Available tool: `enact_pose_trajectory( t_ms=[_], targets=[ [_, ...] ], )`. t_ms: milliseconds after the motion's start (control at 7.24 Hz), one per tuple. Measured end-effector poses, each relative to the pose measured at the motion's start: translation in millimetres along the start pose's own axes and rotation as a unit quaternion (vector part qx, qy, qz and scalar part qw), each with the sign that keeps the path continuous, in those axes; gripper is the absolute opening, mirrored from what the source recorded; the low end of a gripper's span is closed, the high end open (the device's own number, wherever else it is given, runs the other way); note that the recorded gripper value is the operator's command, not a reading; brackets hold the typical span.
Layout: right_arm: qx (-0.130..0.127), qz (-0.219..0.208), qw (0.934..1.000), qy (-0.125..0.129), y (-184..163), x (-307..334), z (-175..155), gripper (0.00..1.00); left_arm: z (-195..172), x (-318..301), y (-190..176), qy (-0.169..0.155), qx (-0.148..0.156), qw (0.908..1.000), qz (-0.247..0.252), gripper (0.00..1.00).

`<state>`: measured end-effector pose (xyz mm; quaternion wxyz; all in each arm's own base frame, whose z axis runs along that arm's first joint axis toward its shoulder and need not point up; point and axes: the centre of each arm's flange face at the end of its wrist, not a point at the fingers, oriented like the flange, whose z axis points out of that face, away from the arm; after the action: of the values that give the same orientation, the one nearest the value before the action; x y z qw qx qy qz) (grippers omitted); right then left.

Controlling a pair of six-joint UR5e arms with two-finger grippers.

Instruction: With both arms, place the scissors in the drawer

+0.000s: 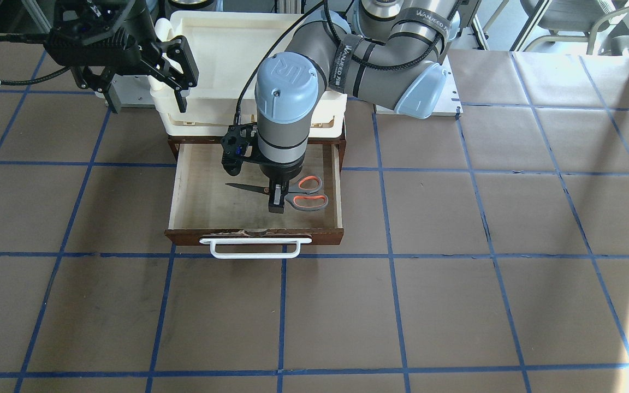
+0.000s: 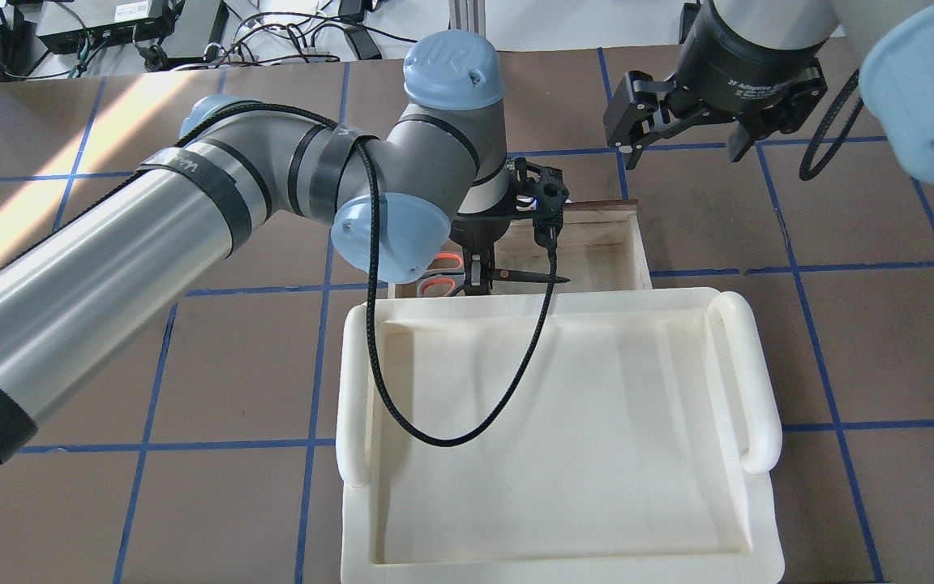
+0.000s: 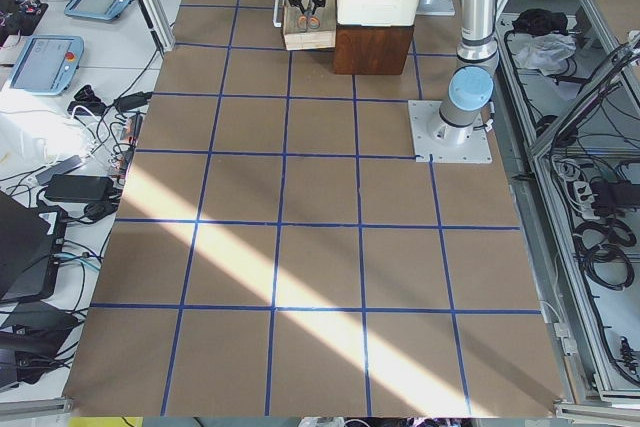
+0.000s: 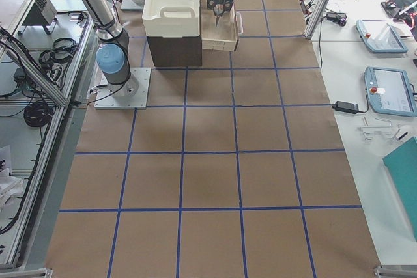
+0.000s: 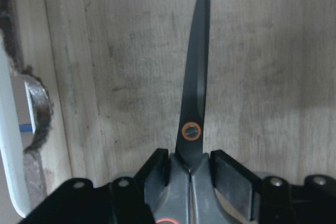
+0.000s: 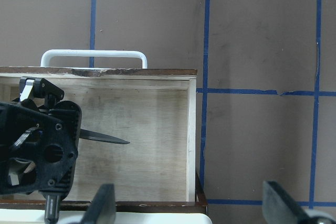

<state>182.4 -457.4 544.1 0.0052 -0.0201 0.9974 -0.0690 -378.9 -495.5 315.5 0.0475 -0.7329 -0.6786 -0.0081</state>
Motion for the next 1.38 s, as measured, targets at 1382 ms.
enact_pose_trajectory(
  t_ms=[1382],
  targets=[
    [-0.003,-0.001,1.0000,-0.001,1,-1,2,1.00,-154,-3,88,-0.058,0.051,0.9588,-0.273,1.00]
  ],
)
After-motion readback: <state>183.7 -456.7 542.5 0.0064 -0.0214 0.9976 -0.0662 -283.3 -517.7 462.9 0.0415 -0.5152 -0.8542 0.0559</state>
